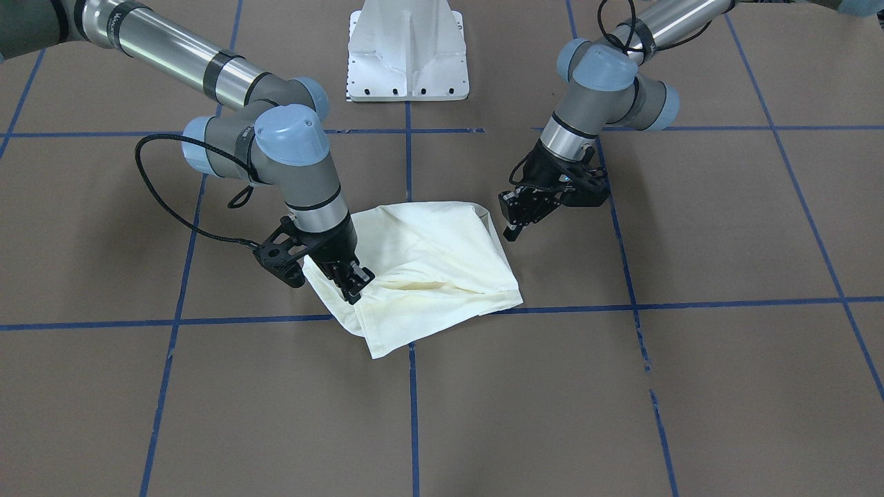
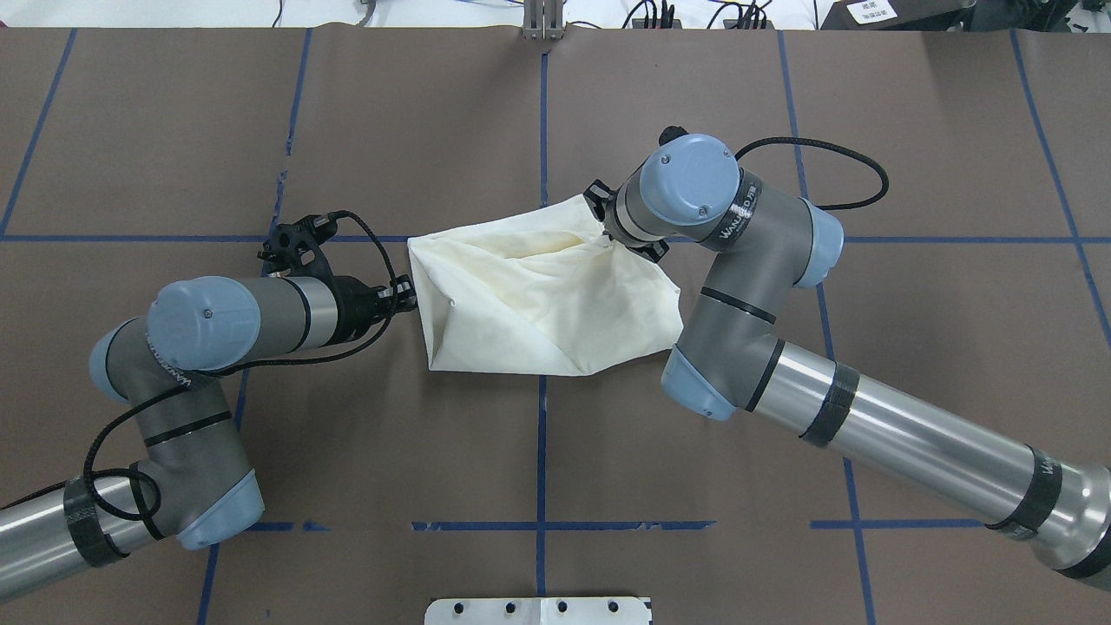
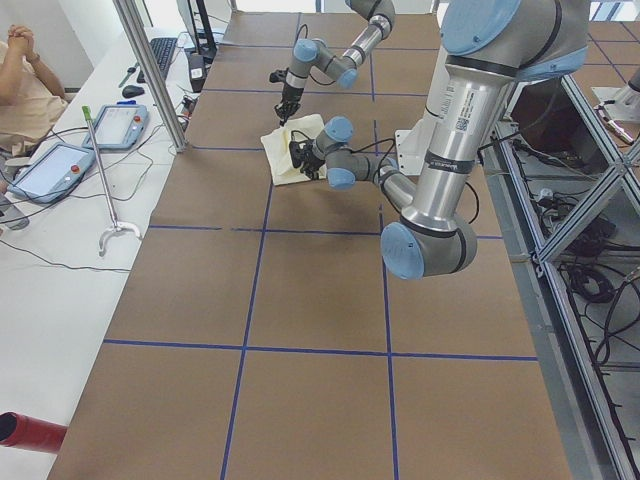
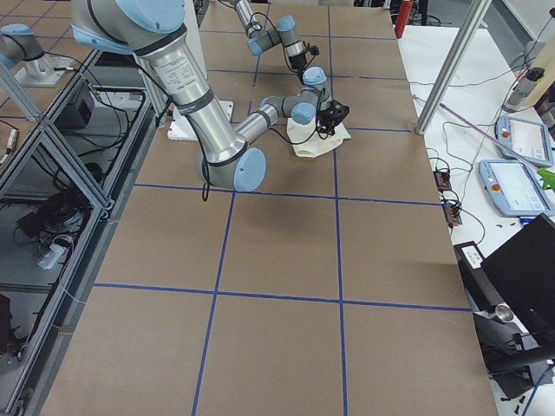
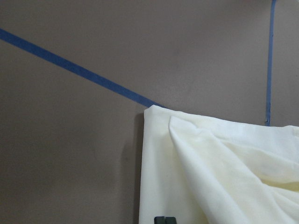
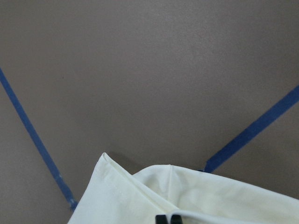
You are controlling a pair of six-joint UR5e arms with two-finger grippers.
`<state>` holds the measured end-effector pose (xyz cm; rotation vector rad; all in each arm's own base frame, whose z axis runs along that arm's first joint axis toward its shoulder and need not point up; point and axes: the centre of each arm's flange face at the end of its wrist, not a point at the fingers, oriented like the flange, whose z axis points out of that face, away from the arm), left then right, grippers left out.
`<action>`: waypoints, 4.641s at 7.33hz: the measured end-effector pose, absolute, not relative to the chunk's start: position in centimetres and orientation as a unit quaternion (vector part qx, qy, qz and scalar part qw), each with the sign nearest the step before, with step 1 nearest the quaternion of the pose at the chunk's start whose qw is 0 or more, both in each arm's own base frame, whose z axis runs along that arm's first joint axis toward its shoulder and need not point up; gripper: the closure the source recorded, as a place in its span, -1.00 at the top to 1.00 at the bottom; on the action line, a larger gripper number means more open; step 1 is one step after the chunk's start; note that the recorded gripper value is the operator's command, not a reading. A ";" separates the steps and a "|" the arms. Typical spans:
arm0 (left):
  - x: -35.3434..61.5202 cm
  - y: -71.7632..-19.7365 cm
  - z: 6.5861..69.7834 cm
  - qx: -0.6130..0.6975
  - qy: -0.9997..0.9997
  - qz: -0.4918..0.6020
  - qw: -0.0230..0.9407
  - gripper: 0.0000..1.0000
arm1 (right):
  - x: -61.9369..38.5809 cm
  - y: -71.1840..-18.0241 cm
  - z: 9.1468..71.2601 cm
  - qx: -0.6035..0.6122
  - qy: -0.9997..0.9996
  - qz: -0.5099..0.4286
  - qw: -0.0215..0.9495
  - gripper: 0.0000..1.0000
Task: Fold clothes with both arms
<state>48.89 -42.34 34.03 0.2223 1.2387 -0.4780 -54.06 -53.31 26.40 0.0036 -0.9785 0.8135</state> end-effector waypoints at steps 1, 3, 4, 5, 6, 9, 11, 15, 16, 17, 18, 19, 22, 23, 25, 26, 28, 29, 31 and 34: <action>49.5 -42.3 34.3 0.104 0.585 -0.216 0.774 -1.00 | -54.0 -53.3 26.4 0.002 -0.457 0.380 0.804 -1.00; 51.4 -40.9 32.5 0.097 0.607 -0.198 0.764 -1.00 | -54.0 -53.4 26.3 0.002 -0.458 0.380 0.803 -1.00; 52.8 -39.3 31.7 0.089 0.618 -0.182 0.760 -1.00 | -54.0 -53.4 26.2 0.002 -0.459 0.380 0.803 -1.00; 53.8 -37.5 31.5 0.086 0.629 -0.158 0.756 -1.00 | -54.0 -53.3 26.2 0.002 -0.459 0.380 0.803 -1.00; 54.2 -36.4 31.8 0.084 0.636 -0.131 0.756 -1.00 | -54.0 -53.3 26.2 0.002 -0.459 0.380 0.803 -1.00; 54.2 -34.3 33.2 0.038 0.640 -0.073 0.764 -1.00 | -53.9 -53.5 26.5 0.003 -0.457 0.381 0.804 -1.00; 54.5 -33.2 33.3 0.019 0.642 -0.056 0.764 -1.00 | -53.8 -53.7 26.8 0.003 -0.454 0.383 0.805 -1.00; 49.0 -31.9 32.3 0.008 0.645 -0.053 0.762 -1.00 | -53.9 -53.8 27.0 0.003 -0.452 0.384 0.805 -1.00; 49.4 -32.6 30.5 0.016 0.647 -0.066 0.759 -1.00 | -53.9 -53.8 27.0 0.003 -0.452 0.384 0.805 -1.00; 50.8 -33.5 28.4 0.017 0.648 -0.081 0.757 -1.00 | -53.8 -53.8 26.9 0.003 -0.452 0.384 0.805 -1.00; 52.5 -34.3 27.0 0.016 0.646 -0.090 0.757 -1.00 | -53.8 -53.9 26.9 0.004 -0.452 0.384 0.805 -1.00; 53.8 -34.9 26.9 0.014 0.641 -0.096 0.762 -1.00 | -53.7 -54.0 26.9 0.004 -0.453 0.385 0.805 -1.00; 55.4 -36.1 28.9 0.021 0.622 -0.107 0.776 -1.00 | -53.6 -54.0 26.8 0.005 -0.453 0.384 0.804 -1.00; 55.4 -36.4 29.4 0.024 0.618 -0.110 0.778 -1.00 | -53.6 -54.0 26.8 0.006 -0.453 0.382 0.805 -1.00; 55.3 -36.4 30.5 0.024 0.611 -0.114 0.783 -1.00 | -53.6 -54.0 26.8 0.007 -0.453 0.381 0.806 -1.00; 55.1 -36.4 31.2 0.023 0.607 -0.115 0.786 -1.00 | -53.6 -54.0 26.8 0.007 -0.454 0.381 0.806 -0.69; 54.4 -36.5 31.4 0.024 0.606 -0.118 0.786 -1.00 | -53.6 -54.0 26.8 0.008 -0.453 0.377 0.808 0.99; 53.3 -36.6 31.6 0.027 0.606 -0.121 0.785 -1.00 | -53.6 -54.1 26.9 0.013 -0.453 0.369 0.812 1.00; 49.0 -37.6 33.5 0.045 0.598 -0.123 0.790 -1.00 | -51.9 -55.2 27.2 0.012 -0.454 0.343 0.822 1.00; 35.8 -39.9 39.1 0.100 0.564 -0.092 0.814 -1.00 | -39.0 -58.0 31.9 -0.005 -0.466 0.281 0.839 1.00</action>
